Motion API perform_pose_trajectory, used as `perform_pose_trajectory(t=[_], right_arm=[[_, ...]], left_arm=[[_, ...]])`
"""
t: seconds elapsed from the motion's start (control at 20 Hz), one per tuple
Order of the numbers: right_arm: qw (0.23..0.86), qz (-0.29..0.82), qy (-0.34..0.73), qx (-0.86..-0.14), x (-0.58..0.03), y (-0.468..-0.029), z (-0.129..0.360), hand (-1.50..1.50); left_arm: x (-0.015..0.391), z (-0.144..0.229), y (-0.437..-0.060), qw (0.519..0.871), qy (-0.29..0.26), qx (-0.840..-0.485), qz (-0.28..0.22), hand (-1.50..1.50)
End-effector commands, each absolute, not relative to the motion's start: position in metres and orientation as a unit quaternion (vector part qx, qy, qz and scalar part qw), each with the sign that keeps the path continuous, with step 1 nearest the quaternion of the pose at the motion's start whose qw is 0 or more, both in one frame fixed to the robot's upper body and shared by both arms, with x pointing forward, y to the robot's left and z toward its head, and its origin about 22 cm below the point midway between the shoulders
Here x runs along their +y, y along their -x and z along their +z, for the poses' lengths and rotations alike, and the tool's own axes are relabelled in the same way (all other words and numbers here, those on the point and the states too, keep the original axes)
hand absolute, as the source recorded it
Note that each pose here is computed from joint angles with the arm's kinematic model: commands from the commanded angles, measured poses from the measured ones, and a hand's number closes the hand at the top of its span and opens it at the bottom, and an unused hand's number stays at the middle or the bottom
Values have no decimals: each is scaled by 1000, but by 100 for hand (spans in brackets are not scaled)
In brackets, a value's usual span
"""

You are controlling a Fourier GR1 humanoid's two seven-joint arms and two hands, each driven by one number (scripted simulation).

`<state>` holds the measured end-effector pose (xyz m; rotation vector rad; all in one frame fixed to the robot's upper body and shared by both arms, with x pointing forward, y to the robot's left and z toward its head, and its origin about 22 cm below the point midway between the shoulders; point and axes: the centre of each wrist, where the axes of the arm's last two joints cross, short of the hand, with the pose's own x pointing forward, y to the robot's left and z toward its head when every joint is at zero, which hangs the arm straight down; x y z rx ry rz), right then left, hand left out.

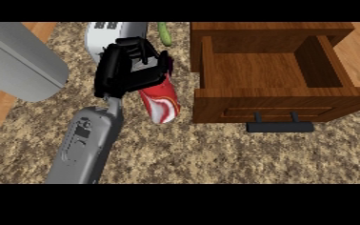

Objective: Pick up the can, place it into the drawer and close the drawer

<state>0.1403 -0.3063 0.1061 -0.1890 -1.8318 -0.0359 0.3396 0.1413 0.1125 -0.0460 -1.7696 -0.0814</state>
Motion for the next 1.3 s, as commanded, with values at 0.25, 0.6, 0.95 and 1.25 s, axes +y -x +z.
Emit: perform_pose_trajectory(t=[0.25,0.6,0.95,1.25], right_arm=[[611,-13,86,-787,-321,-139,89,-150],[605,-13,83,-792,-312,-145,102,-150],[598,-11,82,-797,-294,-149,108,-150],[598,-10,63,-799,-289,-154,100,-150]], left_arm=[[82,169,-351,612,20,-788,-65,150],[35,208,-381,614,17,-785,-74,150],[8,220,-397,616,6,-784,-79,150],[-5,215,-408,627,-14,-774,-86,150]])
